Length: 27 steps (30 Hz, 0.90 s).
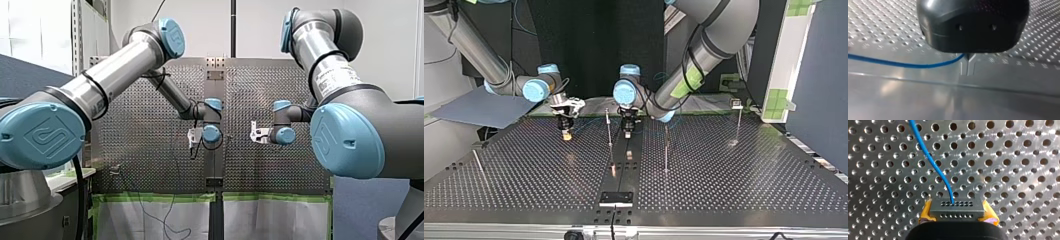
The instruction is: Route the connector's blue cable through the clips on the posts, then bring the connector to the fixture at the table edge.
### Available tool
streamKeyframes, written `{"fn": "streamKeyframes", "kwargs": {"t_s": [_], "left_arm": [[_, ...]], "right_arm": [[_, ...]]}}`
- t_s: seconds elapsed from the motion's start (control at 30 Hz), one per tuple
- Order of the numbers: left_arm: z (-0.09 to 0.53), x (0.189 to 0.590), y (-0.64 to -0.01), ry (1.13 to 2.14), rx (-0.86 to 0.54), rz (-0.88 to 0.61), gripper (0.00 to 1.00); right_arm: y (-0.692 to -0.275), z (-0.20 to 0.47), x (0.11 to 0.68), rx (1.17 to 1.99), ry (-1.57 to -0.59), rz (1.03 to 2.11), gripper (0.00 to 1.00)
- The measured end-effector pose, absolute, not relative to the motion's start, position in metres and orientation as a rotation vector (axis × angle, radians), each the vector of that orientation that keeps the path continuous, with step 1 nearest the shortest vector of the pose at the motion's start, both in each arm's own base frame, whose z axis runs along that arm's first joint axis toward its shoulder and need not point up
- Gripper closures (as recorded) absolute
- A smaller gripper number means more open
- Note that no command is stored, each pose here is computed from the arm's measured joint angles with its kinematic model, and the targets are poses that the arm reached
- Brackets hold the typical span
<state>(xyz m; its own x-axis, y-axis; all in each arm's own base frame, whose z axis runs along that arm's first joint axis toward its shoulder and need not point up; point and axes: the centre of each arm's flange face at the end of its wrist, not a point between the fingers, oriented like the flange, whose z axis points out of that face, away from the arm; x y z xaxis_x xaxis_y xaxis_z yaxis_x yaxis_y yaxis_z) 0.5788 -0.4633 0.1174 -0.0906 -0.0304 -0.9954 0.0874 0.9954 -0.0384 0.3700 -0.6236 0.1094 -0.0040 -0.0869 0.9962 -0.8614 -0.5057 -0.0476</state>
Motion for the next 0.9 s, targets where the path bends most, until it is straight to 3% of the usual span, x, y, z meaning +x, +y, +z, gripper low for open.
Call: {"fn": "streamKeyframes", "kwargs": {"t_s": [0.7, 0.77, 0.8, 0.83, 0.87, 0.9], "left_arm": [[0.114, 0.596, -0.465, 1.666, 0.024, -0.079, 1.00], [0.114, 0.595, -0.467, 1.666, 0.029, -0.081, 0.76], [0.114, 0.594, -0.468, 1.666, 0.032, -0.082, 0.76], [0.114, 0.593, -0.469, 1.667, 0.037, -0.082, 0.59], [0.114, 0.591, -0.470, 1.668, 0.042, -0.080, 0.52], [0.113, 0.590, -0.471, 1.671, 0.048, -0.076, 0.52]], "right_arm": [[-0.629, 0.116, 0.374, 1.641, -0.985, 1.582, 1.00], [-0.629, 0.115, 0.374, 1.642, -0.986, 1.581, 1.00], [-0.629, 0.115, 0.374, 1.643, -0.987, 1.580, 1.00], [-0.629, 0.115, 0.374, 1.644, -0.987, 1.579, 1.00], [-0.629, 0.115, 0.374, 1.646, -0.988, 1.579, 1.00], [-0.629, 0.115, 0.374, 1.646, -0.989, 1.578, 1.00]]}}
